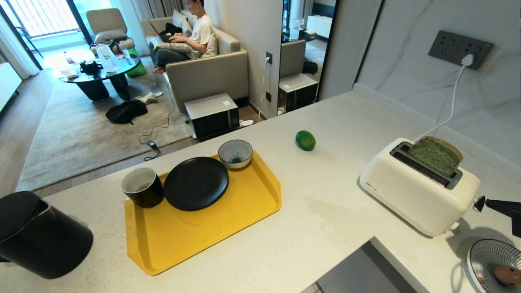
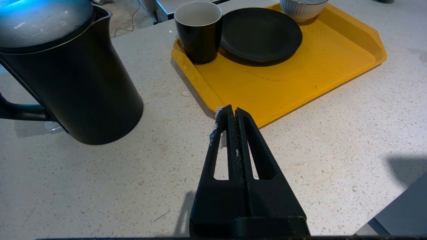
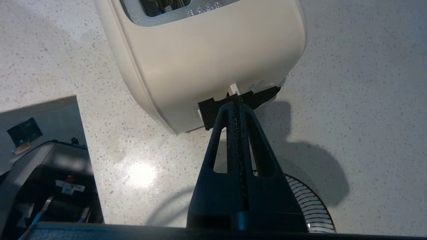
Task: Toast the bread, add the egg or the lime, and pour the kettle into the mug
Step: Use a bread toaster
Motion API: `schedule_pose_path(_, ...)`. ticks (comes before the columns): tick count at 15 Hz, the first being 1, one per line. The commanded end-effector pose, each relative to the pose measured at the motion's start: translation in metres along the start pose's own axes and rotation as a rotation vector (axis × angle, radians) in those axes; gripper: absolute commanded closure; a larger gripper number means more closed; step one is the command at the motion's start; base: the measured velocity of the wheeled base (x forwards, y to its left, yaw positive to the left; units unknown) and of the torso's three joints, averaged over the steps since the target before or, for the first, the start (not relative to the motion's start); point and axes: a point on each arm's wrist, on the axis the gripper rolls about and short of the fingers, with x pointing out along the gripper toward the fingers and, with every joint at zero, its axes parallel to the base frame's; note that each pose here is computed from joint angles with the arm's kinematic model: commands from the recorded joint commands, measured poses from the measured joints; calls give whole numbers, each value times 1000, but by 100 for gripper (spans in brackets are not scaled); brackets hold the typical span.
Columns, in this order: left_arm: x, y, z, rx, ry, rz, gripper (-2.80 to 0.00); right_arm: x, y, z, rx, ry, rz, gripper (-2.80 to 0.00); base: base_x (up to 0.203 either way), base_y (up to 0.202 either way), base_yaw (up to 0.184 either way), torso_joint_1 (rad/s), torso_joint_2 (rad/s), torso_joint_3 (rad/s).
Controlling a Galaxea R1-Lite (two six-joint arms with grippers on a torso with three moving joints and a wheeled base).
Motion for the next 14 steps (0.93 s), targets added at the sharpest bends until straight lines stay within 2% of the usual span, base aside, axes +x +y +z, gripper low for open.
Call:
schedule_pose_path(1, 0, 0, 0, 0, 1, 0, 0, 6, -3, -2, 4, 7, 10, 0, 0, 0, 0, 0, 0, 0)
schedule_pose_path(6, 0, 0, 0, 0, 1, 0, 0, 15, -8, 0, 3, 4, 30, 0, 0, 0, 0, 0, 0, 0)
schedule_pose_path(14, 0, 0, 0, 0, 1, 0, 0, 27, -2, -9, -23, 40, 80, 0, 0, 0, 0, 0, 0, 0)
